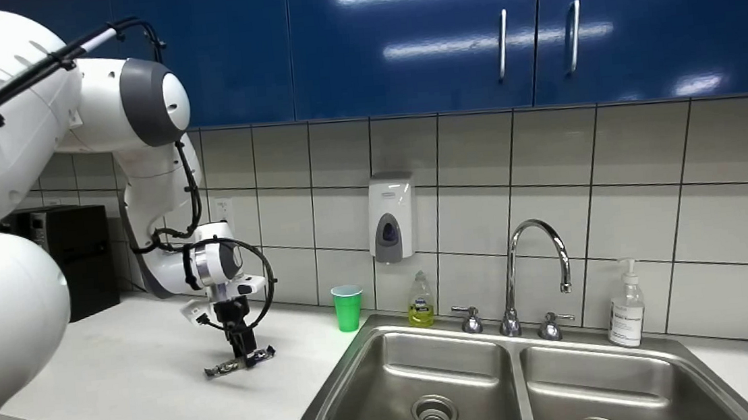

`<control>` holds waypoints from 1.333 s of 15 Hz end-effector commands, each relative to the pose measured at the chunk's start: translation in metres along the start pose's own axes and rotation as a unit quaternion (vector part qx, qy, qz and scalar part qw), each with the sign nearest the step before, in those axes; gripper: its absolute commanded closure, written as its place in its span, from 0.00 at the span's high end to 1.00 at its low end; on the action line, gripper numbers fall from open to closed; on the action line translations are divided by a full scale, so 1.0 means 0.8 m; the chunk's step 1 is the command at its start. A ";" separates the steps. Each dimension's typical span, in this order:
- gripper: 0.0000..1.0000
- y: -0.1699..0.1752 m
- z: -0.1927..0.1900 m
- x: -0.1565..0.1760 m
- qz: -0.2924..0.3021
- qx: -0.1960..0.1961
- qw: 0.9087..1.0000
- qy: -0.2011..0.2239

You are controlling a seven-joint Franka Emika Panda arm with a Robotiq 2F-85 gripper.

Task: Pick up the object from the counter and put it in the sink

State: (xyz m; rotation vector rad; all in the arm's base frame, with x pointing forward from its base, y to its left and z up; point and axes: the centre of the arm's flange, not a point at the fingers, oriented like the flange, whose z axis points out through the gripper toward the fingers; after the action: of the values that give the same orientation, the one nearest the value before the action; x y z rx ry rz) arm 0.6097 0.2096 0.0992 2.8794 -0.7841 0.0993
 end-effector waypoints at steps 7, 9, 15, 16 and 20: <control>0.07 -0.016 -0.002 0.007 0.008 -0.008 1.000 -0.003; 0.08 -0.014 -0.001 0.007 0.009 -0.009 1.000 -0.005; 0.08 0.008 -0.035 0.012 0.014 -0.014 1.000 0.008; 0.08 0.013 -0.042 0.013 0.017 -0.014 1.000 0.012; 0.08 0.031 -0.075 0.013 0.020 -0.011 0.999 0.029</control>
State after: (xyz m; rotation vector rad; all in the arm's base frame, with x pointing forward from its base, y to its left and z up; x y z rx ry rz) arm 0.6237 0.1988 0.1284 2.8577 -0.8140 0.1507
